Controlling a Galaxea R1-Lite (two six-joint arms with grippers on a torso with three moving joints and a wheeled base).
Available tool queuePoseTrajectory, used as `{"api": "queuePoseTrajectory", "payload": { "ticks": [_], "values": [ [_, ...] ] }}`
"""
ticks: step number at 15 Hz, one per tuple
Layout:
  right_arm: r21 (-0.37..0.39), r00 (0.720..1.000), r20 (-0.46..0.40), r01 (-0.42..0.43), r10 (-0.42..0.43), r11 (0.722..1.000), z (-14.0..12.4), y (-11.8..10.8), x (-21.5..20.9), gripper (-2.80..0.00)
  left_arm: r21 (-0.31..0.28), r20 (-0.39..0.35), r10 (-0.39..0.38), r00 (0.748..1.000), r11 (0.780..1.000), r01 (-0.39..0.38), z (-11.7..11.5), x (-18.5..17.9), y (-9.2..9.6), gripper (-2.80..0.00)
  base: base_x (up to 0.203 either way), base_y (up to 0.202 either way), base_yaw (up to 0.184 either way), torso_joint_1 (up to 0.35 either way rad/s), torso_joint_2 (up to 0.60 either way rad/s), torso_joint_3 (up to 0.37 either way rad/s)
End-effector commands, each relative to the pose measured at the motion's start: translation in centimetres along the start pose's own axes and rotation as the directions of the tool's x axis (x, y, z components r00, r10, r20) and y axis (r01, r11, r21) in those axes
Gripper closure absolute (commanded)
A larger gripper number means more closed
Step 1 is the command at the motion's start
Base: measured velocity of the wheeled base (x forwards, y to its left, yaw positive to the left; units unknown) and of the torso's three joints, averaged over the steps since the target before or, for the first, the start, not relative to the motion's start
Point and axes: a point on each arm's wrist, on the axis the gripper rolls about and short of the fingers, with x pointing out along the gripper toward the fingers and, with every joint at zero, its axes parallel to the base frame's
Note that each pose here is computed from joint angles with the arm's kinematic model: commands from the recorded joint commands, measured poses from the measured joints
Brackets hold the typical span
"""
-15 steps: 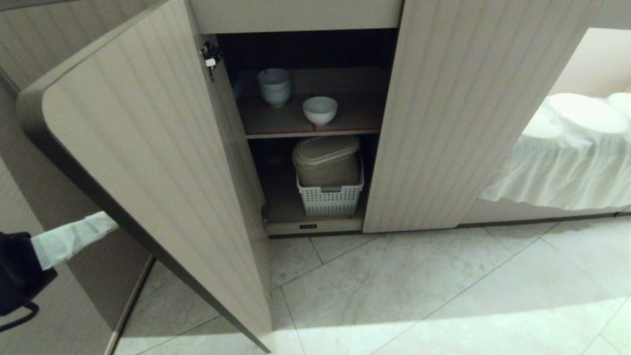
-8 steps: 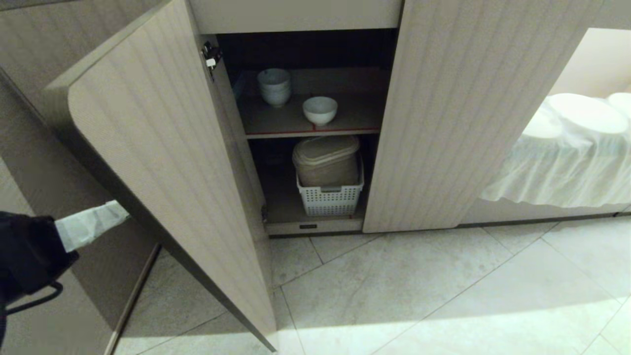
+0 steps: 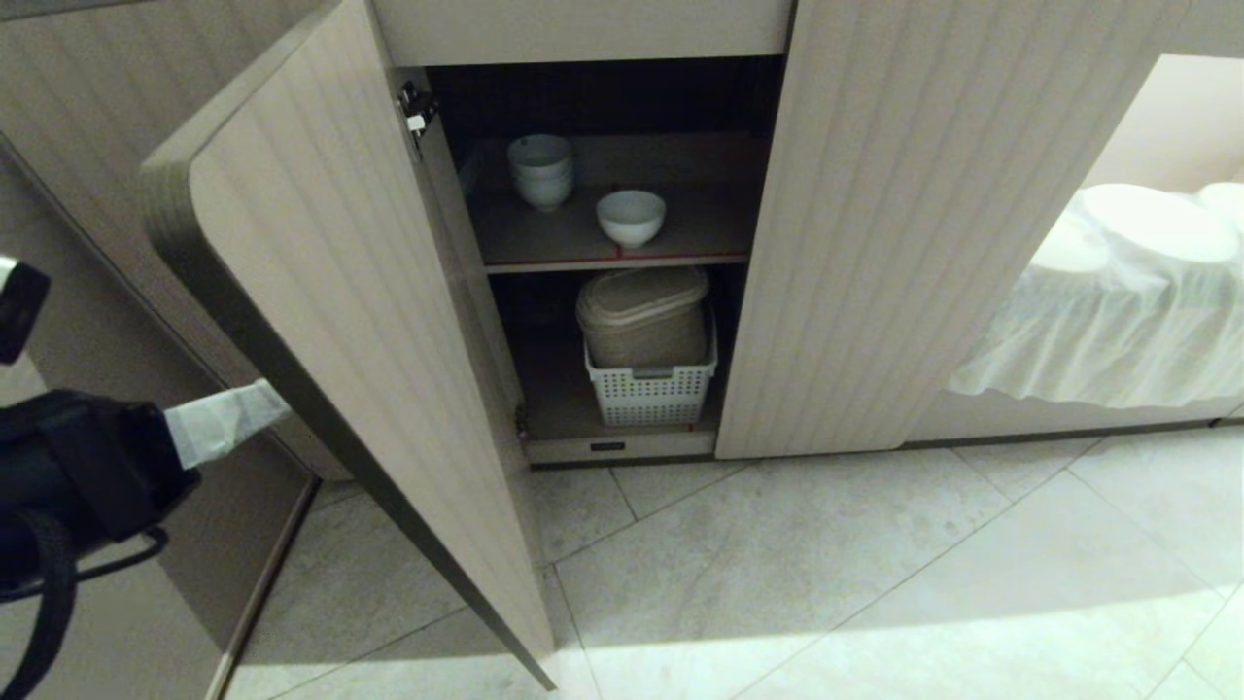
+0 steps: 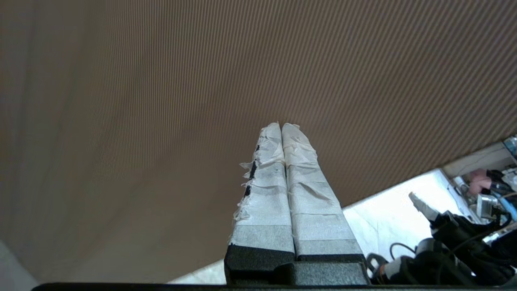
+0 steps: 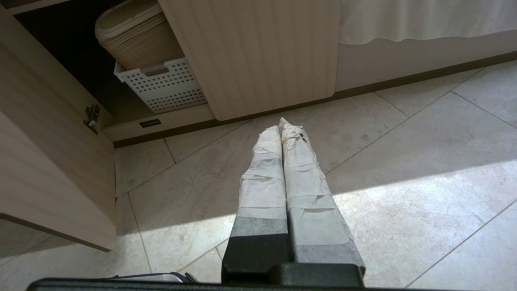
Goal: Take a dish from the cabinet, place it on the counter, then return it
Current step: Close the cabinet door
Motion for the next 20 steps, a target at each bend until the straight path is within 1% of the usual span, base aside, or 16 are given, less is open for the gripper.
{"api": "queuePoseTrajectory", "payload": {
  "ticks": [1, 5, 7, 12, 14, 17, 20],
  "values": [
    [0.001, 1.0, -0.001, 0.0, 0.0, 1.0, 0.0, 0.0, 0.0, 0.0, -0.006, -0.004, -0.013, 1.0, 1.0, 0.013, -0.1, 1.5, 0.8, 0.0, 0.0, 0.0, 0.0, 0.0, 0.0, 0.0],
    [0.001, 1.0, -0.001, 0.0, 0.0, 1.0, 0.0, 0.0, 0.0, 0.0, -0.007, 0.014, -0.005, 1.0, 1.0, 0.005, 0.2, 3.4, 0.7, 0.0, 0.0, 0.0, 0.0, 0.0, 0.0, 0.0],
    [0.001, 1.0, -0.001, 0.0, 0.0, 1.0, 0.0, 0.0, 0.0, 0.0, -0.008, 0.009, -0.011, 1.0, 1.0, 0.011, 0.2, 4.0, 0.7, 0.0, 0.0, 0.0, 0.0, 0.0, 0.0, 0.0],
    [0.001, 1.0, -0.001, 0.0, 0.0, 1.0, 0.0, 0.0, 0.0, 0.0, 0.006, 0.019, -0.024, 1.0, 1.0, 0.024, 0.4, 5.2, 1.4, 0.0, 0.0, 0.0, 0.0, 0.0, 0.0, 0.0],
    [0.001, 1.0, -0.001, 0.0, 0.0, 1.0, 0.0, 0.0, 0.0, 0.0, 0.003, 0.017, -0.026, 1.0, 1.0, 0.026, 0.4, 6.1, 1.6, 0.0, 0.0, 0.0, 0.0, 0.0, 0.0, 0.0],
    [0.001, 1.0, -0.001, 0.0, 0.0, 1.0, 0.0, 0.0, 0.0, 0.0, -0.001, 0.029, -0.027, 0.999, 1.0, 0.027, 0.6, 8.1, 1.2, 0.0, 0.0, 0.0, 0.0, 0.0, 0.0, 0.0],
    [0.001, 1.0, -0.001, 0.0, 0.0, 1.0, 0.0, 0.0, 0.0, 0.0, 0.0, 0.027, -0.046, 0.999, 0.999, 0.046, 0.9, 10.2, 1.3, 0.0, 0.0, 0.0, 0.0, 0.0, 0.0, 0.0]
  ]
}}
